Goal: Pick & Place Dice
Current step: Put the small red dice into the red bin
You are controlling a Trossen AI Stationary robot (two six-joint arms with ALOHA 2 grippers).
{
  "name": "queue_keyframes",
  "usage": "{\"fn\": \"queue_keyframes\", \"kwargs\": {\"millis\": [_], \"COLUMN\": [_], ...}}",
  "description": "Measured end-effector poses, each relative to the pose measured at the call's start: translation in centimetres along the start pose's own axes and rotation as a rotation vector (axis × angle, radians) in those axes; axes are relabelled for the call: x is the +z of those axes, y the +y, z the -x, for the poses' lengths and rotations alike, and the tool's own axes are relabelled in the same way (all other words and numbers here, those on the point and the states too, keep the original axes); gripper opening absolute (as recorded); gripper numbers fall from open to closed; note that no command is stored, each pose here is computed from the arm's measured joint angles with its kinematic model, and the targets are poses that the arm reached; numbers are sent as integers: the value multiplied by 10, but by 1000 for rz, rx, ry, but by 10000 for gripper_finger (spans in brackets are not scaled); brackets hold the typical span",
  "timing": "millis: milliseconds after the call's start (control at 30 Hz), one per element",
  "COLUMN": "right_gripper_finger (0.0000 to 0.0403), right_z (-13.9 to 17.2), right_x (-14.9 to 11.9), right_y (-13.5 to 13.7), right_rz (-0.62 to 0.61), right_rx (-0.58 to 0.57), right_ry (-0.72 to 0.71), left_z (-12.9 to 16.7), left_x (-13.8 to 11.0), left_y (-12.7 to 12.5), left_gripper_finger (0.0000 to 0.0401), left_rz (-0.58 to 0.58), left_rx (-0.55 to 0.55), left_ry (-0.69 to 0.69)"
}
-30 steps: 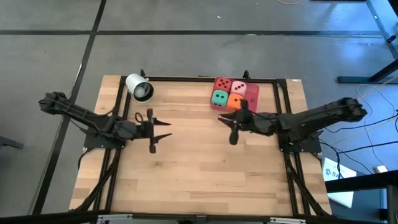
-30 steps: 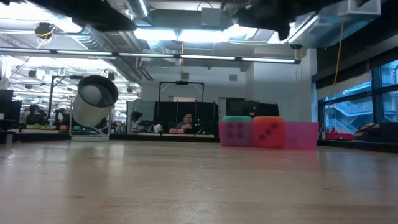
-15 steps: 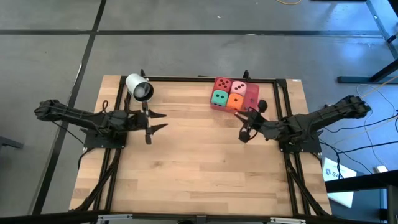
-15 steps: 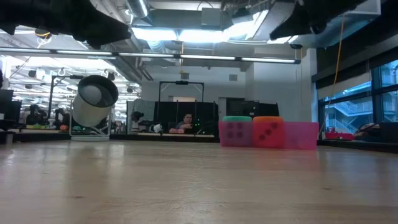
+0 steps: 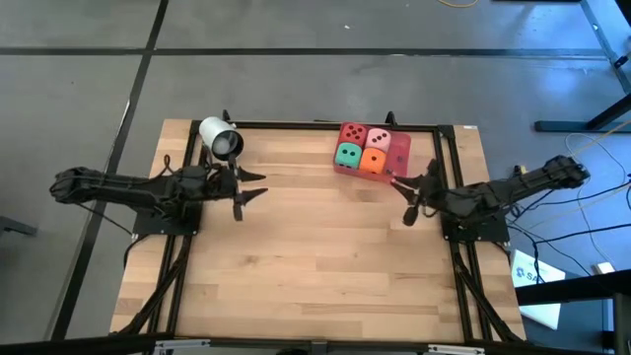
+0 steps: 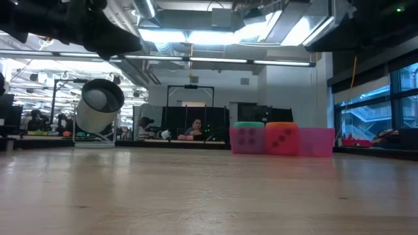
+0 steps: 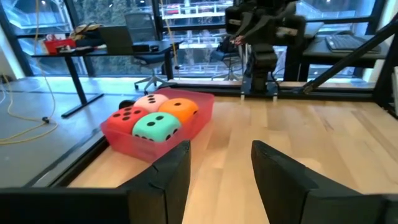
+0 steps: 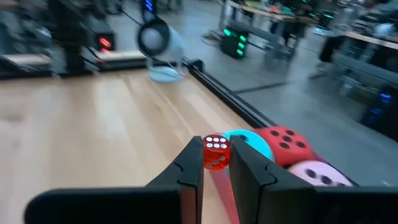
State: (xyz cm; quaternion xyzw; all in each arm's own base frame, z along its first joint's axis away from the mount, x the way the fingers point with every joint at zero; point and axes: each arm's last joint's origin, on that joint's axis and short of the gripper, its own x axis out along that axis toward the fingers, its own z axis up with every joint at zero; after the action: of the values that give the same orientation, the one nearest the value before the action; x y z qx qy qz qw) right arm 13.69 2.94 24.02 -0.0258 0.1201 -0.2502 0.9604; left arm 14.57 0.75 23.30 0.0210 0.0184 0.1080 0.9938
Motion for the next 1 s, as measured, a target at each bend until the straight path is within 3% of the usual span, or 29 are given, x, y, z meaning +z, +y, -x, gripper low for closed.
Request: {"fn": "queue_keyframes", "kwargs": {"millis": [267, 400, 700, 1000], "right_gripper_finger": [51, 51, 51, 51], "right_z": [12, 12, 9, 1], "right_x": [-18, -26, -41, -48], "right_y": [-7, -9, -13, -26], "right_rz": [5, 39, 136, -12], "right_rx": [266, 283, 141, -114], "right_ry": [-158, -180, -62, 11], "left_z": [-2, -2, -3, -11], "left_x": [-3, -3, -5, -13], "left_y": [9, 13, 19, 18], "left_gripper_finger": [166, 162, 157, 153], "left_rz": [1, 14, 19, 26], "left_rx": [24, 22, 51, 52], "left_ry": [29, 29, 42, 103]}}
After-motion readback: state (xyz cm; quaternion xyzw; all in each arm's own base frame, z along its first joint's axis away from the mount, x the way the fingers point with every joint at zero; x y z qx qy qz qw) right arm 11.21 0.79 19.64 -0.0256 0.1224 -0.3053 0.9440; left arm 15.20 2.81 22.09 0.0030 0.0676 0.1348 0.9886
